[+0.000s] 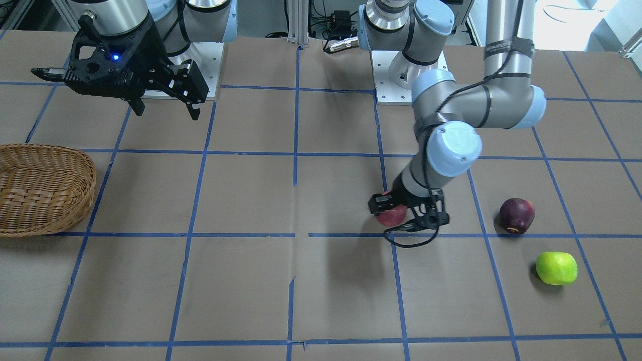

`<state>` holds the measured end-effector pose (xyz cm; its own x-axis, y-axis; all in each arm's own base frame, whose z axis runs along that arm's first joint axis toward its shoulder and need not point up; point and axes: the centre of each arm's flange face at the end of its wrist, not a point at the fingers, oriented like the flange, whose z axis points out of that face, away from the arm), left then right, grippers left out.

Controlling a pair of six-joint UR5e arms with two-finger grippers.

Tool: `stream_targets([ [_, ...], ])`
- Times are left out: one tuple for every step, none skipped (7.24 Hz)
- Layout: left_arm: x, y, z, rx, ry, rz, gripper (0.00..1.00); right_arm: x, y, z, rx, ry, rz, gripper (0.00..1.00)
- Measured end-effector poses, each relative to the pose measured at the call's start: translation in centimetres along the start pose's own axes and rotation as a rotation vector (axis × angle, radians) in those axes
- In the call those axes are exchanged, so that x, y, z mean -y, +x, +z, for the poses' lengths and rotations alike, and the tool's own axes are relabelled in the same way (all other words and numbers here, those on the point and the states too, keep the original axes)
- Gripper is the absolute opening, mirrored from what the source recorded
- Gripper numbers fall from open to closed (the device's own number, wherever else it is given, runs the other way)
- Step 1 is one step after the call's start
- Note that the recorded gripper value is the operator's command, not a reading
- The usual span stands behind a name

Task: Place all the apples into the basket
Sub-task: 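Carry the red apple to the table center and open the left gripper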

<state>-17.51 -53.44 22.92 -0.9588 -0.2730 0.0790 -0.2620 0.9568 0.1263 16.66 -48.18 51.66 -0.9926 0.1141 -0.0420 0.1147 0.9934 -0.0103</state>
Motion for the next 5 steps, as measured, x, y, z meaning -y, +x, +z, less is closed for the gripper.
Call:
stream_targets([
  [-2.1,5.7,1.2,-0.081,-0.001,-0.010,0.00,0.0,0.0,0.0,0.000,0.000,-0.001,1.00],
  [-3.8,9.9,2.8,-0.126,-0.001,-0.003,0.02,0.0,0.0,0.1,0.000,-0.002,-0.001,1.00],
  [-5.1,12.6,4.0,-0.138,-0.004,0.009,0.99,0.1,0.0,0.1,-0.001,-0.003,-0.001,1.00],
  [-5.7,14.3,4.9,-0.142,-0.009,0.024,1.00,0.1,0.0,0.2,-0.002,-0.003,-0.001,1.00],
  [-5.9,15.0,5.2,-0.147,-0.011,0.041,1.00,0.2,0.0,0.3,-0.002,-0.004,-0.001,1.00],
])
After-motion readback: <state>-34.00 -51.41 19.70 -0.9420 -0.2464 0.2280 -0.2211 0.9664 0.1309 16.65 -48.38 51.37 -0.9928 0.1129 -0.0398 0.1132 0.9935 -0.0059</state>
